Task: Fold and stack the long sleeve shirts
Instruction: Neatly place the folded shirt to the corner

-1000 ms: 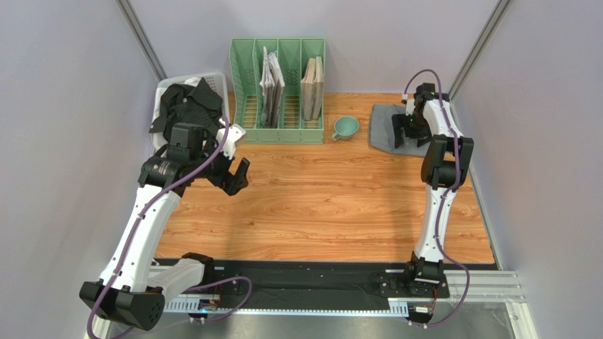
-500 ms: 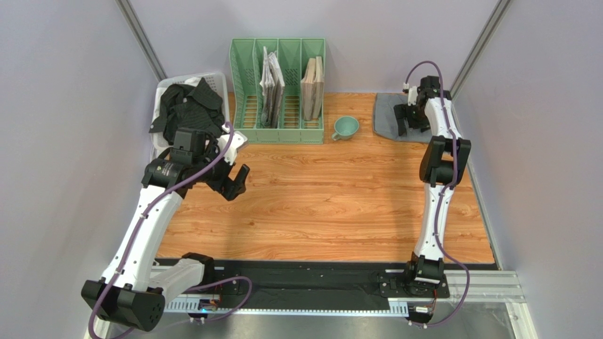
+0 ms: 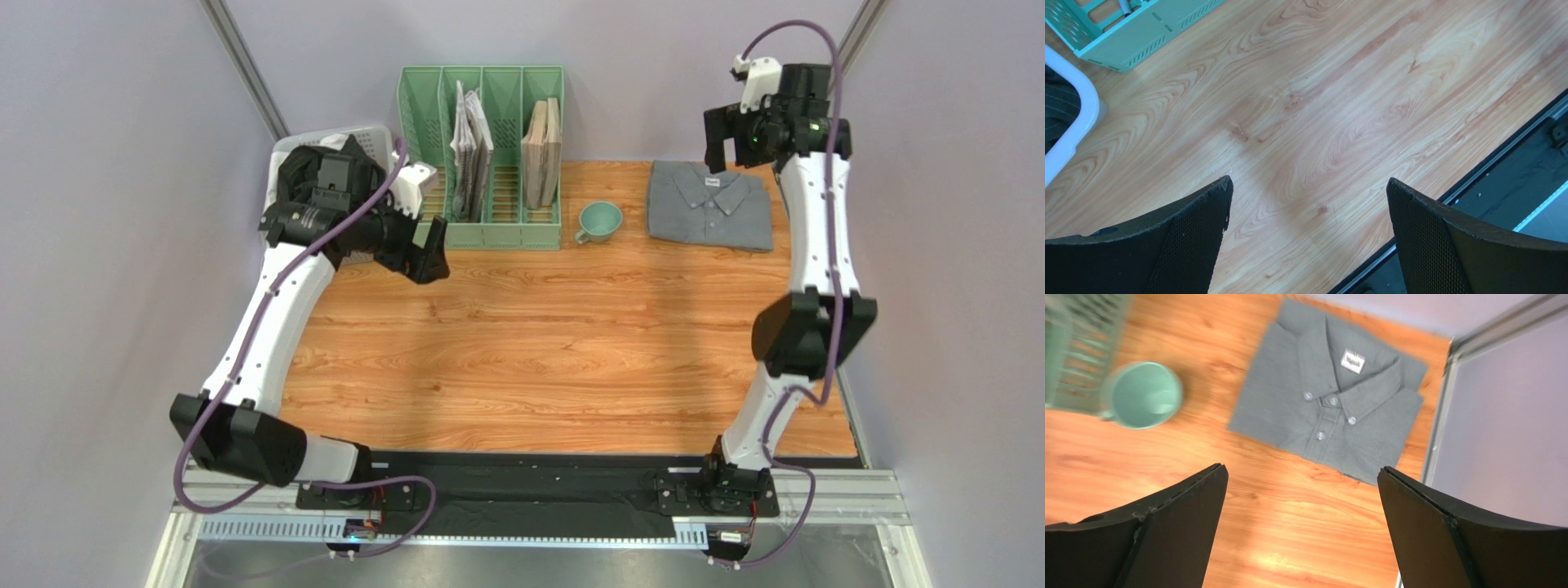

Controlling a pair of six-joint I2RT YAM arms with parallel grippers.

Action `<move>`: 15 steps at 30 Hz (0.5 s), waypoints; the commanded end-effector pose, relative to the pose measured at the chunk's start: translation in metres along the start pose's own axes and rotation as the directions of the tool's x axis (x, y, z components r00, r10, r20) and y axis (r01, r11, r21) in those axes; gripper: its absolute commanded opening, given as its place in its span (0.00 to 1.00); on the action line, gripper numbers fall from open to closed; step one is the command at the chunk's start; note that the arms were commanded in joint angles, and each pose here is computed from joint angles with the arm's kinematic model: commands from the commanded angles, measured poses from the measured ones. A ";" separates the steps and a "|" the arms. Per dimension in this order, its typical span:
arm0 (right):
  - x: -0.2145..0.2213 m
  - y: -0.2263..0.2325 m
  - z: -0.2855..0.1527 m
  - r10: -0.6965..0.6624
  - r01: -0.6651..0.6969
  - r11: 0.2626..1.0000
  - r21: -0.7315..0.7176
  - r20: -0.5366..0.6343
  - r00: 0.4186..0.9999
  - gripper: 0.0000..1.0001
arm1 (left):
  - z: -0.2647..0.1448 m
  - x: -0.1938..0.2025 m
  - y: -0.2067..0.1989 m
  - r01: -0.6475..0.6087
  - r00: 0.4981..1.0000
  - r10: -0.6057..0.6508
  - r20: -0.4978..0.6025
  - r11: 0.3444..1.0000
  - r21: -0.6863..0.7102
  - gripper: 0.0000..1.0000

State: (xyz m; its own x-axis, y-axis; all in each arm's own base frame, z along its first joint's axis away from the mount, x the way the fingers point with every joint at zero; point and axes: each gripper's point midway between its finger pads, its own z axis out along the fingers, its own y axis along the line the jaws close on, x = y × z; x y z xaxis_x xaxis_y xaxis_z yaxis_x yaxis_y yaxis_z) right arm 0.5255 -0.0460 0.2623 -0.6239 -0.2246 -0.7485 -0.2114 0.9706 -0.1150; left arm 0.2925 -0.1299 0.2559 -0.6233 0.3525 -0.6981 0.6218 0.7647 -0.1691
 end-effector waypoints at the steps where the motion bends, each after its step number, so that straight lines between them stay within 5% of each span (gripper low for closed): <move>1: 0.012 0.076 -0.069 -0.029 0.031 0.986 -0.167 0.011 1.000 1.00 | 0.007 -0.034 0.005 0.087 0.994 -0.087 0.058 0.996 0.008 0.99; 9: 0.133 0.216 -0.082 -0.166 0.114 0.924 -0.364 -0.114 0.979 1.00 | 0.047 0.015 0.005 0.030 0.998 -0.031 -0.048 0.999 -0.031 0.99; 15: 0.172 0.236 -0.095 -0.185 0.117 0.914 -0.388 -0.143 0.972 1.00 | 0.038 0.037 0.008 0.004 0.999 -0.008 -0.040 0.996 -0.090 0.99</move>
